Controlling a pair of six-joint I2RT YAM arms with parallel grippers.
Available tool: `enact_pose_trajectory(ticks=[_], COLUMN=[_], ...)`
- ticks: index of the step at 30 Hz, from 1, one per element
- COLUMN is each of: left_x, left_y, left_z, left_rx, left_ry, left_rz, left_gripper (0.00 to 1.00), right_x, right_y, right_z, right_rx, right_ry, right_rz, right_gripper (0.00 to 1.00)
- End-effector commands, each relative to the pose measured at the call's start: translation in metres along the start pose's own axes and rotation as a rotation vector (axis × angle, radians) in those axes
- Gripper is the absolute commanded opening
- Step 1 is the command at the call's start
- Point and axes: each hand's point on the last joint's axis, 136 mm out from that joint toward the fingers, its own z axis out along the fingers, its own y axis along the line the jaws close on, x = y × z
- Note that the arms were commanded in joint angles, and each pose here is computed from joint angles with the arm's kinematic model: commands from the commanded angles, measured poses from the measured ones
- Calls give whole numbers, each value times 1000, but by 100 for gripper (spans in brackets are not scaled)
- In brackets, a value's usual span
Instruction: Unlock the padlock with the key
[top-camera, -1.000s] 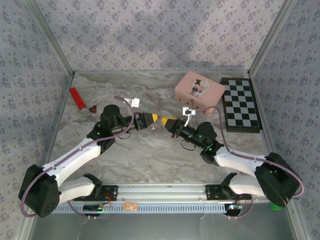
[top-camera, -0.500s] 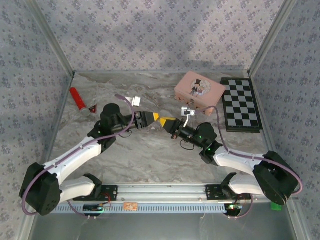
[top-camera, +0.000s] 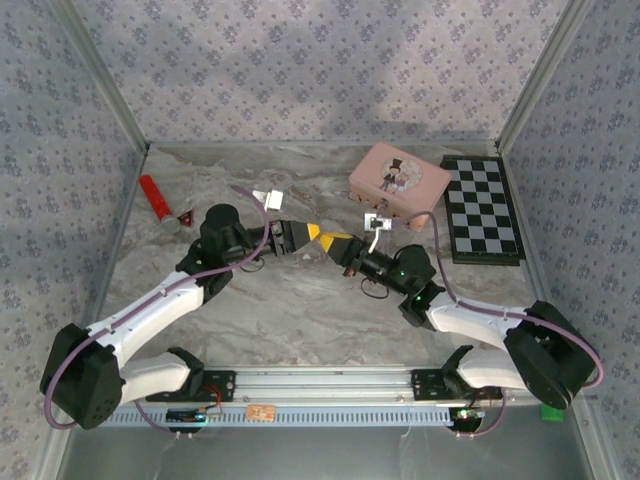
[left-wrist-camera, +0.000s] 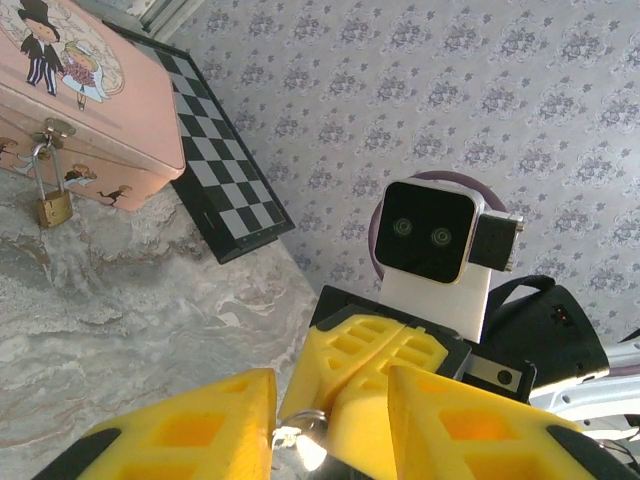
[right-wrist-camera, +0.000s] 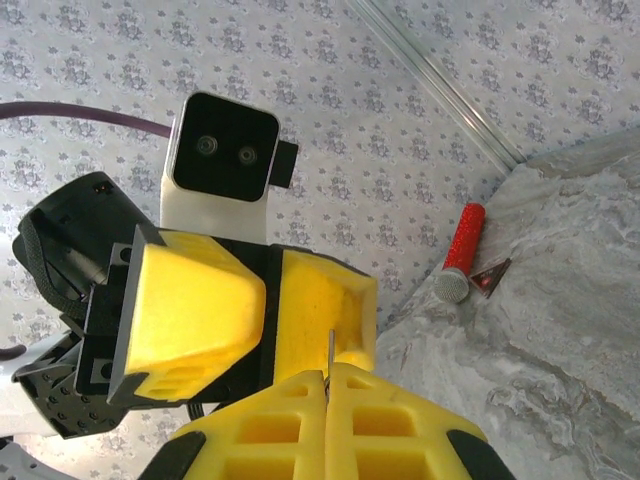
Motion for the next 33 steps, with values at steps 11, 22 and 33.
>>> enact_pose_trajectory(ticks=[11, 22, 33], left_x=[-7, -3, 0], left_y=[-21, -26, -29], left_z=[0, 2, 2], left_rx=[67, 81, 74], left_ry=[3, 13, 15], left_rz=[55, 86, 103], left_gripper=[30, 20, 9], right_x=[-8, -8, -6], right_y=[4, -2, -7], right_z=[1, 1, 1], right_rx=[-32, -26, -12], right_ry=[-26, -35, -32], right_rz=[15, 45, 54], right_gripper=[0, 0, 0])
